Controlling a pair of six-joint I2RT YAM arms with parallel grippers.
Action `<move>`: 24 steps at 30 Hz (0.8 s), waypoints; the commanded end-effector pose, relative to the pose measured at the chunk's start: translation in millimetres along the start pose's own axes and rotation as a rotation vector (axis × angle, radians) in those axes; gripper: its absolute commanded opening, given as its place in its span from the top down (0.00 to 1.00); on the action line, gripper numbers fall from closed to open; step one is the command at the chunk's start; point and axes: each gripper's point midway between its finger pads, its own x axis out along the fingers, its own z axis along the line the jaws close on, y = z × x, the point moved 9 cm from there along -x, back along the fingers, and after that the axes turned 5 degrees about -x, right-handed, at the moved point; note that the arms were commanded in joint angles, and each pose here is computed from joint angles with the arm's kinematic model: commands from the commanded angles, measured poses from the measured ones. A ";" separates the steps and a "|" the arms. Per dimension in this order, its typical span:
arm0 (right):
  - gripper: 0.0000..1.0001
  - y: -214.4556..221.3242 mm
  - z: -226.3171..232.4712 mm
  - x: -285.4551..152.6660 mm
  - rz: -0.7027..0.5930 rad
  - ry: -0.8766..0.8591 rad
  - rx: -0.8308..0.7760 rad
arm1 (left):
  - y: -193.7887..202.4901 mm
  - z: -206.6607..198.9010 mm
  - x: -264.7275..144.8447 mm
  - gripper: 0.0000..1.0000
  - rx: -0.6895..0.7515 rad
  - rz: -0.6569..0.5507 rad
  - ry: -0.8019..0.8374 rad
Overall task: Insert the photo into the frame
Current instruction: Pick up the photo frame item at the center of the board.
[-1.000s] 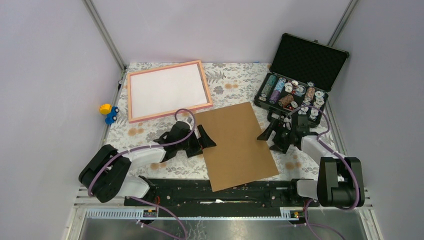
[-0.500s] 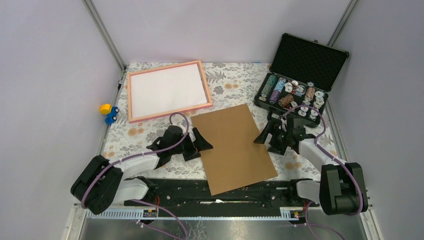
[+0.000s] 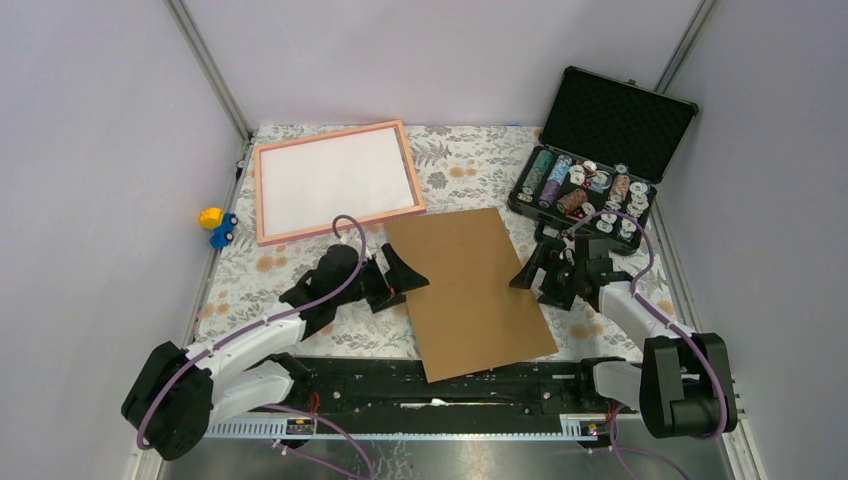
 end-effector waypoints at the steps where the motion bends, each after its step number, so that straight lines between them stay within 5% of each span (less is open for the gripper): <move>1: 0.00 20.3 21.2 -2.8 0.159 -0.212 0.049 | -9.3 -86.7 -8.0 0.01 0.112 0.028 0.344; 16: 0.00 -9.0 32.9 19.3 0.129 -0.285 0.071 | -40.9 -143.6 10.8 0.01 0.199 0.016 0.421; 24: 0.00 -13.2 34.2 22.1 0.120 -0.289 0.063 | -52.6 -126.1 21.8 0.01 0.197 -0.051 0.244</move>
